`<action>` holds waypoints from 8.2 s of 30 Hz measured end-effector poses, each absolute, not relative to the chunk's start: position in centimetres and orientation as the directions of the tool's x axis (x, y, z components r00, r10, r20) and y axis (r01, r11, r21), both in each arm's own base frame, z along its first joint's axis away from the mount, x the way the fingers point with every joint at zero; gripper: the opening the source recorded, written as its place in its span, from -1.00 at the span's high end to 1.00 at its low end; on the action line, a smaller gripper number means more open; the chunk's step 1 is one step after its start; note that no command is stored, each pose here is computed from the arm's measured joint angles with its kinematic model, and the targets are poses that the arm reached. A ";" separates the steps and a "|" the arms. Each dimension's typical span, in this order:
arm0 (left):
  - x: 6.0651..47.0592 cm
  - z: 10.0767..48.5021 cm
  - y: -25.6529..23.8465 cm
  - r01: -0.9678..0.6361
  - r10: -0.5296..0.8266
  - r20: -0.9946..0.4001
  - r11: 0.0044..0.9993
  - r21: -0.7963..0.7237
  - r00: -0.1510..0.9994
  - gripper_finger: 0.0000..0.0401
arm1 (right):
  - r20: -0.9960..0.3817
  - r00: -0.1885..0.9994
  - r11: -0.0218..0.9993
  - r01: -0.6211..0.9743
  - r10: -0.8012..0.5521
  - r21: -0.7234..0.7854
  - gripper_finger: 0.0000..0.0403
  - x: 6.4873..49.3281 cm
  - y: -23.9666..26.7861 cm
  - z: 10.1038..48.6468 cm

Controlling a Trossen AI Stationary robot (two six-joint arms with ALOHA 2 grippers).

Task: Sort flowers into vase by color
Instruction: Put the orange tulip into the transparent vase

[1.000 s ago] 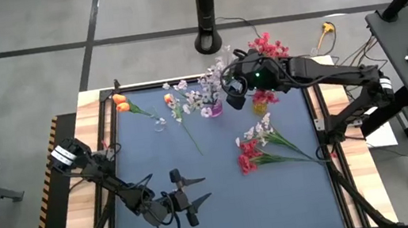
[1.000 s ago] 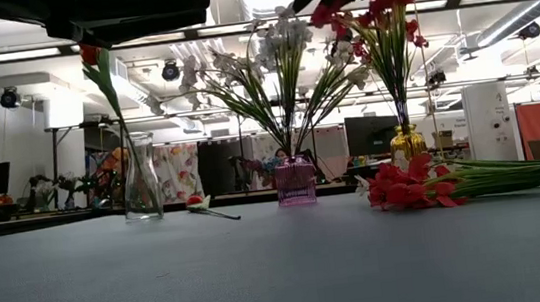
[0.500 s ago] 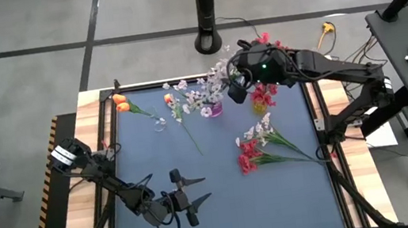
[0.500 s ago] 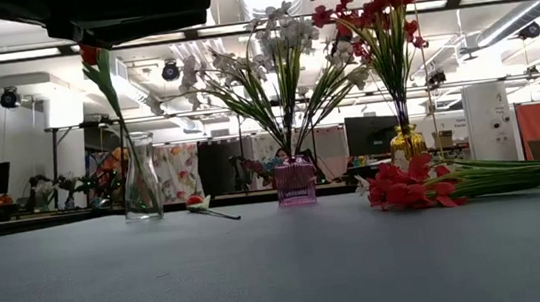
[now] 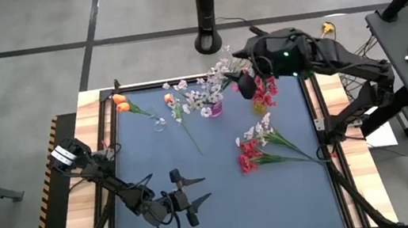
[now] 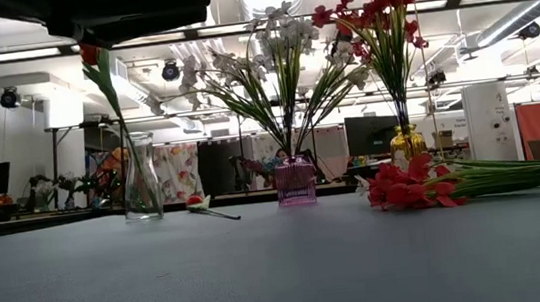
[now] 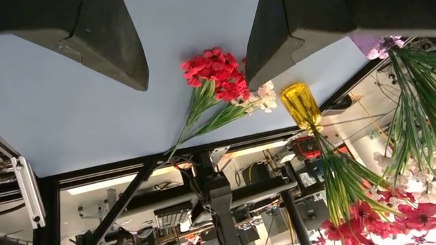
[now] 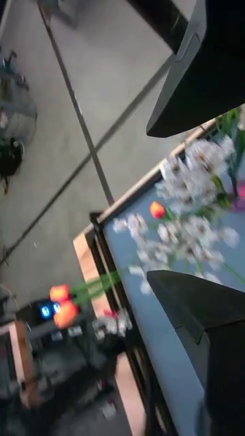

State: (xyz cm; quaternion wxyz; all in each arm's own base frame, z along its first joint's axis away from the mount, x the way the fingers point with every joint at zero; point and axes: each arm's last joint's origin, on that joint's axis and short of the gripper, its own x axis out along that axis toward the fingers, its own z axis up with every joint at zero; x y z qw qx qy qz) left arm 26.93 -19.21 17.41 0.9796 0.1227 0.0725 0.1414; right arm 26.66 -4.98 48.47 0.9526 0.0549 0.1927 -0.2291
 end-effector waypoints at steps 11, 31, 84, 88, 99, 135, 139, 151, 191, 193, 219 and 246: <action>28.2 19.1 -20.2 -0.241 0.302 -0.152 0.915 0.322 0.941 -0.13 | -0.536 0.820 0.949 0.299 -0.202 0.100 -0.62 24.4 1.6 49.0; 25.0 21.6 -21.1 -0.084 0.248 -0.801 0.967 0.242 0.544 -0.13 | -0.838 0.540 0.964 0.255 -0.084 0.068 -0.62 21.6 9.4 42.9; 16.1 16.3 -18.6 -0.517 0.568 -0.610 0.808 0.284 0.553 -0.13 | -0.341 0.853 0.913 0.407 -0.396 -0.043 -0.62 38.9 4.8 18.2; 16.1 16.3 -18.6 -0.518 0.569 -0.610 0.807 0.284 0.551 -0.13 | -0.346 0.822 0.886 0.458 -0.452 -0.068 -0.62 41.1 4.2 16.7; 16.1 16.3 -18.6 -0.518 0.571 -0.599 0.807 0.284 0.560 -0.13 | -0.331 0.718 0.786 0.597 -0.613 -0.160 -0.62 45.0 4.1 12.6; 16.3 16.2 -18.7 -0.526 0.588 -0.535 0.801 0.285 0.606 -0.13 | -0.439 0.677 0.763 0.646 -0.590 -0.030 -0.30 46.0 1.8 6.7; 16.3 16.2 -18.7 -0.526 0.588 -0.535 0.801 0.285 0.606 -0.13 | -0.474 0.670 0.749 0.661 -0.572 0.031 0.02 45.9 1.1 6.5; 16.3 16.2 -18.7 -0.527 0.589 -0.535 0.801 0.284 0.606 -0.13 | -0.481 0.666 0.747 0.664 -0.571 0.031 0.76 45.8 1.0 6.5; 16.8 16.6 -19.2 -0.528 0.571 -0.511 0.813 0.246 0.642 -0.13 | -0.804 0.520 0.881 0.472 -0.288 -0.010 0.74 39.8 9.9 13.8; 16.8 16.5 -19.2 -0.526 0.565 -0.533 0.815 0.243 0.629 -0.13 | -0.818 0.514 0.888 0.461 -0.260 0.008 0.63 39.7 9.9 13.7; 15.4 16.3 -22.1 -0.397 0.378 -0.678 0.907 0.136 0.630 -0.13 | -0.444 0.851 0.959 0.272 -0.280 -0.082 -0.17 41.8 5.3 13.0; 15.3 15.8 -21.6 -0.404 0.397 -0.674 0.901 0.157 0.623 -0.13 | -0.473 0.820 0.936 0.352 -0.322 -0.028 0.21 43.5 3.4 6.7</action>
